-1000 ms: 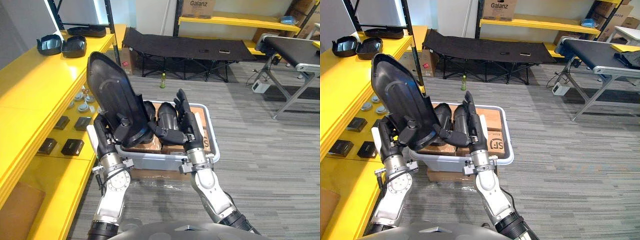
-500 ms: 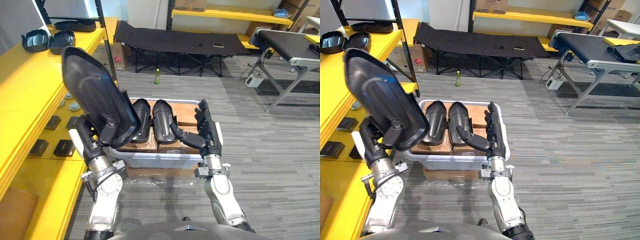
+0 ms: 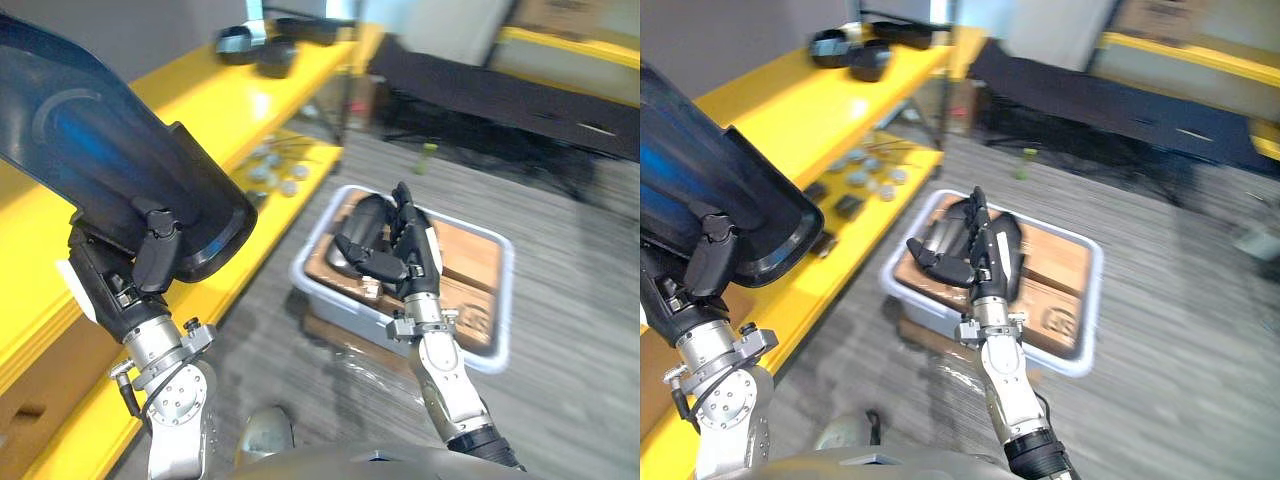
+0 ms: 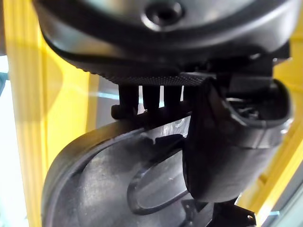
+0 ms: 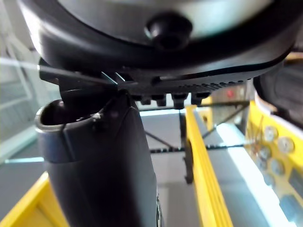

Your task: Walk over and take three plastic housings, then place them on the shelf

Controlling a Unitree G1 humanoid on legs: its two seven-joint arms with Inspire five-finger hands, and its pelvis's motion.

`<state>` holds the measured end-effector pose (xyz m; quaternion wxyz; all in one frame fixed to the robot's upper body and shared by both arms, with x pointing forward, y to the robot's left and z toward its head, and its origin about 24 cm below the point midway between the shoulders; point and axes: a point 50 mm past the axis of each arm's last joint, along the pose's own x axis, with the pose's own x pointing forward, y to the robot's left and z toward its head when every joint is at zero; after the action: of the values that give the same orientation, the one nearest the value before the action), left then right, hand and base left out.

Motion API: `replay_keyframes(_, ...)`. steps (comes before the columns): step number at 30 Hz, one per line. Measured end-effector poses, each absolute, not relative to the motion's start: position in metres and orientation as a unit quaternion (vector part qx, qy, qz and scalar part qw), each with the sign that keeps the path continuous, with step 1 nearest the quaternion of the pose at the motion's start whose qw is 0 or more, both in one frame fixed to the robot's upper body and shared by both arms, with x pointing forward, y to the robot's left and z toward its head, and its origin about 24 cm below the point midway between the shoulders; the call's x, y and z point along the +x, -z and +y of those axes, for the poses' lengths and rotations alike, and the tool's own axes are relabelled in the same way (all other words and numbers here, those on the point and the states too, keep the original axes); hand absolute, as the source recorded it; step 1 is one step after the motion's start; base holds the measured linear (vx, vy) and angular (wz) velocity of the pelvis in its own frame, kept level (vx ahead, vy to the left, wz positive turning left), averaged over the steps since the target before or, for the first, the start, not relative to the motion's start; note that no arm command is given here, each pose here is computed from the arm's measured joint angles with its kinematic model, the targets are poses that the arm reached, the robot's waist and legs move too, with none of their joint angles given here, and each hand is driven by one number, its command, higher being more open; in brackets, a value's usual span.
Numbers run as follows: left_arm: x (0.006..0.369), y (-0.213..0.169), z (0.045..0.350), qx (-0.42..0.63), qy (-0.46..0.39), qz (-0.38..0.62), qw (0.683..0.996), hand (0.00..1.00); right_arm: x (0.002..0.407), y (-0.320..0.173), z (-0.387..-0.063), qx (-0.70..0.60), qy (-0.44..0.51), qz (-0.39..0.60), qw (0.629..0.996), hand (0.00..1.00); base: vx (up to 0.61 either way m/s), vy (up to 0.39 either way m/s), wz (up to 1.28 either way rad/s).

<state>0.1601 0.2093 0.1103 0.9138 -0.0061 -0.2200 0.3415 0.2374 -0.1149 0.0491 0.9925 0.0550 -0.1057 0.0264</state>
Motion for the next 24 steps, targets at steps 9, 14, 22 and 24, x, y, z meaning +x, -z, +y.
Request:
replay_keyframes(9, 0.151, -0.149, 0.208, -0.001, -0.253, -0.353, 0.901, 0.0, 0.246, -0.064, -0.094, 0.084, -0.034, -0.133, 0.987, 1.0, 0.03, 0.176, 0.29)
replay_keyframes(14, 0.161, -0.152, 0.201, 0.011, -0.187, -0.36, 0.914, 0.0, 0.244, -0.062, -0.095, 0.084, -0.031, -0.13, 0.988, 1.0, 0.06, 0.016, 0.54)
replay_keyframes(22, 0.17, -0.141, 0.186, -0.046, -0.126, -0.337, 0.932, 0.0, 0.243, -0.06, -0.106, 0.077, -0.056, -0.129, 0.987, 1.0, -0.02, -0.123, 0.26)
replay_keyframes(24, 0.169, -0.139, 0.183, -0.053, -0.102, -0.333, 0.936, 0.0, 0.241, -0.06, -0.107, 0.099, -0.068, -0.13, 0.984, 1.0, -0.11, -0.059, -0.07)
